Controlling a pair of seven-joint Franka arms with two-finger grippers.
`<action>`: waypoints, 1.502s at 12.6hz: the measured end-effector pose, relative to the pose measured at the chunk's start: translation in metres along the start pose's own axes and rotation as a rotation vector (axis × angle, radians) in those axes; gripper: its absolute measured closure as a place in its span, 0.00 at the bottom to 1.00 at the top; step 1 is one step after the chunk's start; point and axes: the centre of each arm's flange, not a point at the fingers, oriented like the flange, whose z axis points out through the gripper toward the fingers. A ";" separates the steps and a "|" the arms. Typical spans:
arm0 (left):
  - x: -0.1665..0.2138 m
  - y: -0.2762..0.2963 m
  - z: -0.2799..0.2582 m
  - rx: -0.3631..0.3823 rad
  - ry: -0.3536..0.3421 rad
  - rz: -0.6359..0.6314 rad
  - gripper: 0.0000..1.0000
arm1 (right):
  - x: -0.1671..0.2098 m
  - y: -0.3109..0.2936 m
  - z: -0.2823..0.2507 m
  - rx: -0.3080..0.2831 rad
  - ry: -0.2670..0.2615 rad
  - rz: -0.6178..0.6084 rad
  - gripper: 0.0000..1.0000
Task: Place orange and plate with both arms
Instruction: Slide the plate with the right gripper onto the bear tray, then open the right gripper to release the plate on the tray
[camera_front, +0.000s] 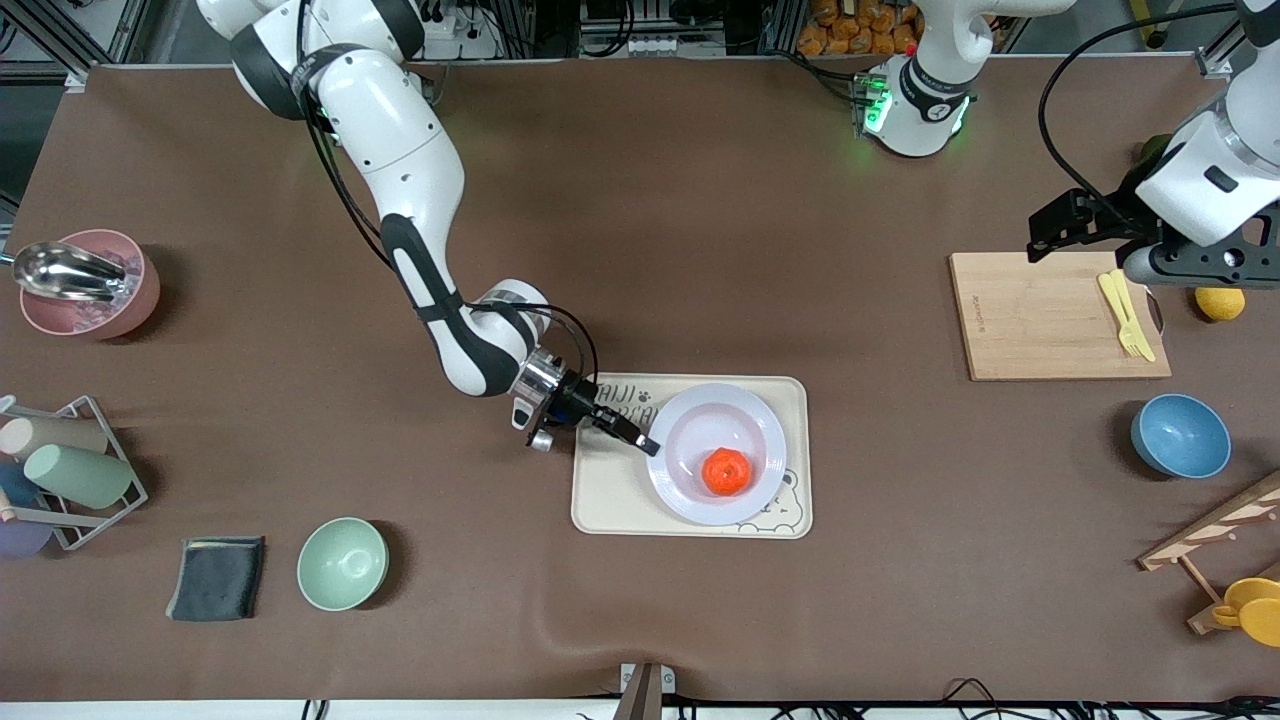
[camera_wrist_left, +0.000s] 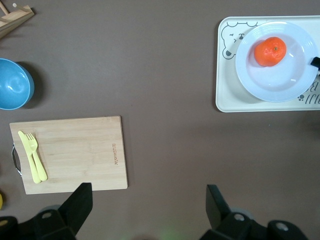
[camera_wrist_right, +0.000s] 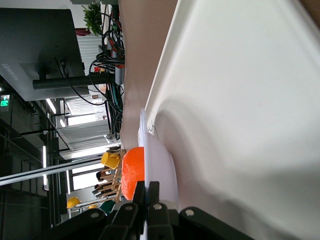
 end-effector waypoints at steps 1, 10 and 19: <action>0.000 0.000 0.000 0.000 0.000 0.000 0.00 | 0.001 -0.001 0.000 0.000 0.003 -0.004 0.96; 0.001 -0.001 0.000 0.000 0.003 -0.002 0.00 | 0.023 0.001 -0.012 -0.054 0.044 -0.031 0.48; 0.000 -0.002 -0.006 -0.001 0.017 -0.006 0.00 | 0.079 -0.086 -0.034 -0.396 -0.115 0.106 0.47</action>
